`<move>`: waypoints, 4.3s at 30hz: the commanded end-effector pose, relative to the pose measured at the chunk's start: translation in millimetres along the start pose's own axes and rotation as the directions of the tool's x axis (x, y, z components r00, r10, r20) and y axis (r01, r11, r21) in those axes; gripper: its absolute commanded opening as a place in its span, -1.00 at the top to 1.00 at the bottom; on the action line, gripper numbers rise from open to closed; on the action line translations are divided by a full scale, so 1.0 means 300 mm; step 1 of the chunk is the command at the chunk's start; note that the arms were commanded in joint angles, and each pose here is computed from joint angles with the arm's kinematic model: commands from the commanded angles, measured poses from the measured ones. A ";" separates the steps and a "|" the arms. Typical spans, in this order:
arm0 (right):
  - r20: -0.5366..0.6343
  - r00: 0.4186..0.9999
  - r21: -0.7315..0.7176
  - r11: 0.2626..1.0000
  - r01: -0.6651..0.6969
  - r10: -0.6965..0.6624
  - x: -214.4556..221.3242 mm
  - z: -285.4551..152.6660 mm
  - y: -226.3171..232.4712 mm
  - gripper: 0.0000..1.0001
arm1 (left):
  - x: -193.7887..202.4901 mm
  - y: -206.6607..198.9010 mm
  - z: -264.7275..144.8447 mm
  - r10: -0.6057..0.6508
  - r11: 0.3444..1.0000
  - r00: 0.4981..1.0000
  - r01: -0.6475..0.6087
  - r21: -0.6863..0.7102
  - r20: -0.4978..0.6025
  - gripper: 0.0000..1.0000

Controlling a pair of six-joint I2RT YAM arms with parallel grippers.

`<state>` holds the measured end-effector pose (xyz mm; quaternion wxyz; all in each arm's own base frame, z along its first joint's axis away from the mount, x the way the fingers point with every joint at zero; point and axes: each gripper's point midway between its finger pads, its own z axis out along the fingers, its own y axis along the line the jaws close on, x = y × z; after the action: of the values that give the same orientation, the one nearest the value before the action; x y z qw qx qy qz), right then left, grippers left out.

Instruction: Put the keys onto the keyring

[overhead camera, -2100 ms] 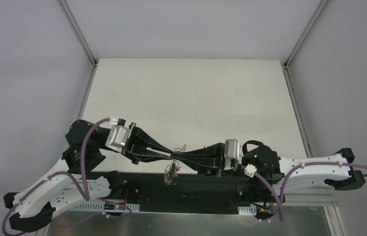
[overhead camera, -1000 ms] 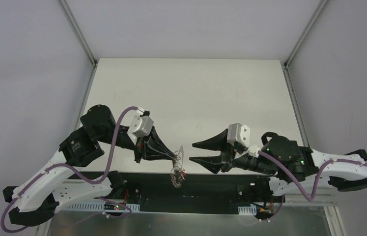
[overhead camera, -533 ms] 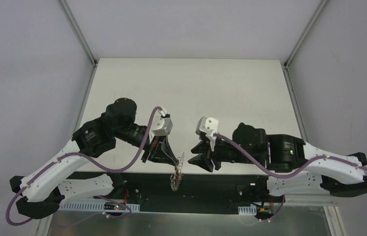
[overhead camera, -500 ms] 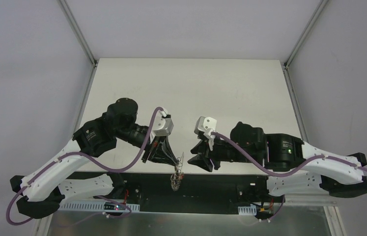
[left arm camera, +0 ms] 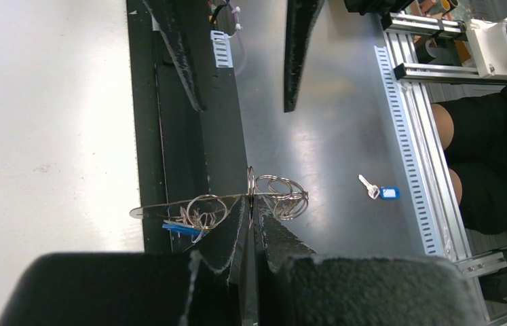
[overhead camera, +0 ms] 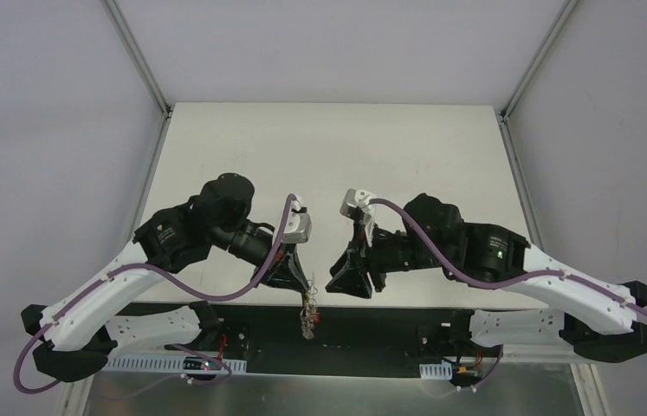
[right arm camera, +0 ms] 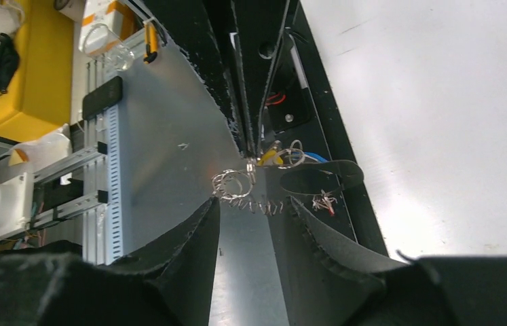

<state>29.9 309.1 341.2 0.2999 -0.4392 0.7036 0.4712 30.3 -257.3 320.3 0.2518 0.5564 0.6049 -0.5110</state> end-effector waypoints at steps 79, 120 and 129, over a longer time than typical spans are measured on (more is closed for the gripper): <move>0.349 0.867 0.088 0.934 0.346 -0.355 -0.087 0.059 0.101 1.00 | -0.154 -0.131 -0.134 0.306 0.952 0.872 -0.286 -0.109 0.382 0.46; 0.523 0.773 0.109 0.928 0.357 -0.359 -0.212 -0.021 0.161 1.00 | -0.164 -0.099 -0.108 0.316 0.948 0.829 -0.292 -0.125 0.461 0.66; 0.539 0.761 0.120 0.928 0.353 -0.360 -0.236 -0.024 0.166 1.00 | -0.147 -0.119 -0.098 0.307 0.949 0.836 -0.305 -0.080 0.456 1.00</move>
<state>13.5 339.2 374.6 0.5388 -0.4543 0.5280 0.4739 24.1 -243.9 375.9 0.4708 0.4959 0.4576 -0.5684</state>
